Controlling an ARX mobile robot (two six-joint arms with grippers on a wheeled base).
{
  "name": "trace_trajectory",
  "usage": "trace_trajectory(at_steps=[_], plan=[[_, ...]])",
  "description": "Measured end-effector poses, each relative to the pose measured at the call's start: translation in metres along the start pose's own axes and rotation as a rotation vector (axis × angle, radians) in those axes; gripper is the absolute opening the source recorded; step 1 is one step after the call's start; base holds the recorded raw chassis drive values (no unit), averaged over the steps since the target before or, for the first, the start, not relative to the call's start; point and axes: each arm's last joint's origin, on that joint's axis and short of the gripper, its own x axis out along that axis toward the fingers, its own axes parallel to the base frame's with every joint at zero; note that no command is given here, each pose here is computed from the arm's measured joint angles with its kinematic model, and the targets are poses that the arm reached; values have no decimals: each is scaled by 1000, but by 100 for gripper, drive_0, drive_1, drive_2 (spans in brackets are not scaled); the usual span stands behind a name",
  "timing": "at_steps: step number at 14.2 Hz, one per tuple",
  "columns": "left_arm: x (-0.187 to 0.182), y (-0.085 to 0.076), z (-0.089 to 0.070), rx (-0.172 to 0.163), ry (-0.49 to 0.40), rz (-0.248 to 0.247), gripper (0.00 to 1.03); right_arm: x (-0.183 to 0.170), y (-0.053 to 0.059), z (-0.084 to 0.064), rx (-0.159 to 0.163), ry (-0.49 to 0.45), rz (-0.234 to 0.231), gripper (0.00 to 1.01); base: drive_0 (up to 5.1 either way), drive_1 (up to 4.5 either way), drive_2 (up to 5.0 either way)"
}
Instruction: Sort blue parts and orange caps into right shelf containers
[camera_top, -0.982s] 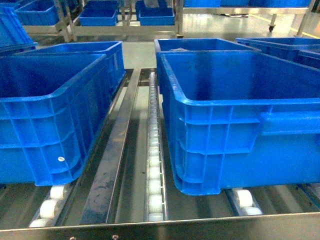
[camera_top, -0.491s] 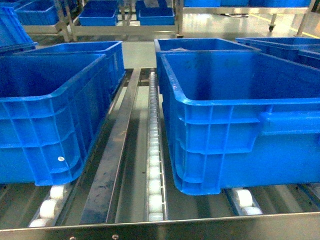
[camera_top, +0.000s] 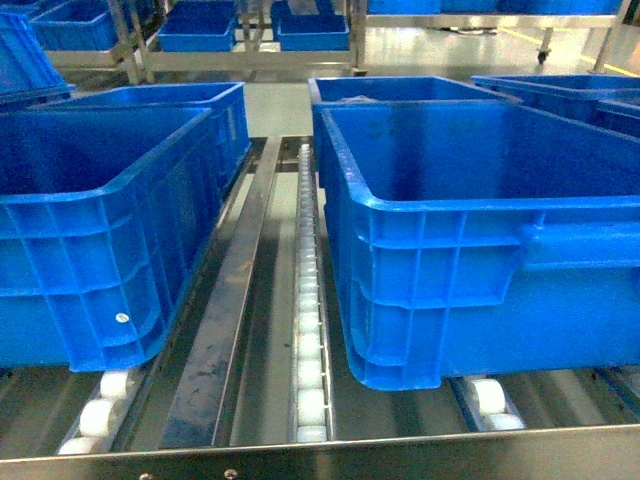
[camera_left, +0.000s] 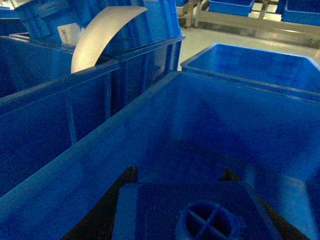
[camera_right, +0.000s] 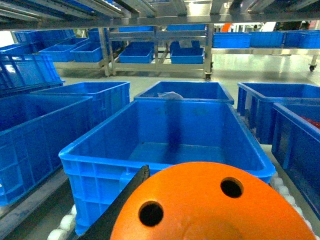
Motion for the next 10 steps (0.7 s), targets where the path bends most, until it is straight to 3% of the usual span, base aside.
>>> trace_trajectory(at_steps=[9,10], plan=[[2,3,3,-17,-13,3,43,0,0,0,0,0,0,42,0,0,0],[5,2,9,-1,-35,-1,43,0,0,0,0,0,0,42,0,0,0]])
